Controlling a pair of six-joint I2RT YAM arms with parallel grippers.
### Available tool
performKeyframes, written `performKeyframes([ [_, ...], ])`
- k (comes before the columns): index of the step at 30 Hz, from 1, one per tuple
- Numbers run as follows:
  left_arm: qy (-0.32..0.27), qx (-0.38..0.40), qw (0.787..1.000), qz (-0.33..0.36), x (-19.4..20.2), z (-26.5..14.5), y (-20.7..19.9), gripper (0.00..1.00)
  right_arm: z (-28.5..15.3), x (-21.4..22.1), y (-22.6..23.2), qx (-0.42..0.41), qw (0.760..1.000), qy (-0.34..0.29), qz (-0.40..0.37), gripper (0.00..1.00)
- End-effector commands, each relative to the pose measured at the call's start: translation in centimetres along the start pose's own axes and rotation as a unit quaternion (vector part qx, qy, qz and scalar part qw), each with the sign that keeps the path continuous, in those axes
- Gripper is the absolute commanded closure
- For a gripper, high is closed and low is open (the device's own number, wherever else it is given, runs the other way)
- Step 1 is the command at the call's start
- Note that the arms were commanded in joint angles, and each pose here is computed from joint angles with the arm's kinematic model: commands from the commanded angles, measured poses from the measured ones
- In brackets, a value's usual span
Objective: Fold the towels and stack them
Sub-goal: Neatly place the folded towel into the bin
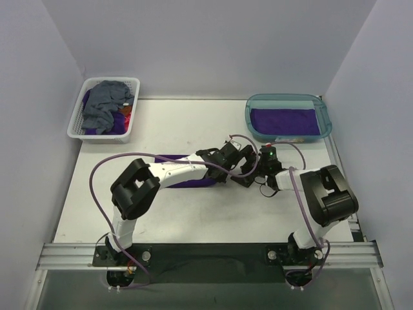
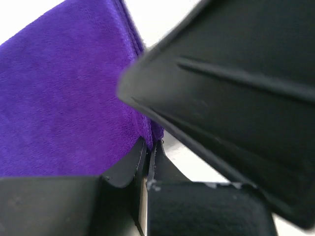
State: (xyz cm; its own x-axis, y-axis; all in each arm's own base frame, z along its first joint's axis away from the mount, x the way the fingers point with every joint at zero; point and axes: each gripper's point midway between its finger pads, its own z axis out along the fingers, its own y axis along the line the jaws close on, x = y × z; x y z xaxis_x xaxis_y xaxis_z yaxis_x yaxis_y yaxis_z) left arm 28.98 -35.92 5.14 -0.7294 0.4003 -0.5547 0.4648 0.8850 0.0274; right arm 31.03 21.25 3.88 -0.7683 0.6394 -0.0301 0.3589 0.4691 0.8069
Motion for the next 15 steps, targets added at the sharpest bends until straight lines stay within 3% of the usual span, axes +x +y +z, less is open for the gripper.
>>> performKeyframes([
  [1,-0.047,0.03,0.998,-0.019,-2.8,-2.1,-0.9,1.0,1.7,0.4,-1.9,0.01,0.998,-0.013,0.061,0.07],
  [11,-0.063,0.036,0.997,-0.024,-3.6,-3.1,-0.7,1.0,3.0,1.5,-3.8,0.073,0.996,-0.001,0.057,0.08],
  [15,-0.065,0.037,0.997,-0.031,-3.9,-3.1,-0.7,1.0,3.6,1.6,-3.5,0.078,0.995,0.005,0.054,0.15],
])
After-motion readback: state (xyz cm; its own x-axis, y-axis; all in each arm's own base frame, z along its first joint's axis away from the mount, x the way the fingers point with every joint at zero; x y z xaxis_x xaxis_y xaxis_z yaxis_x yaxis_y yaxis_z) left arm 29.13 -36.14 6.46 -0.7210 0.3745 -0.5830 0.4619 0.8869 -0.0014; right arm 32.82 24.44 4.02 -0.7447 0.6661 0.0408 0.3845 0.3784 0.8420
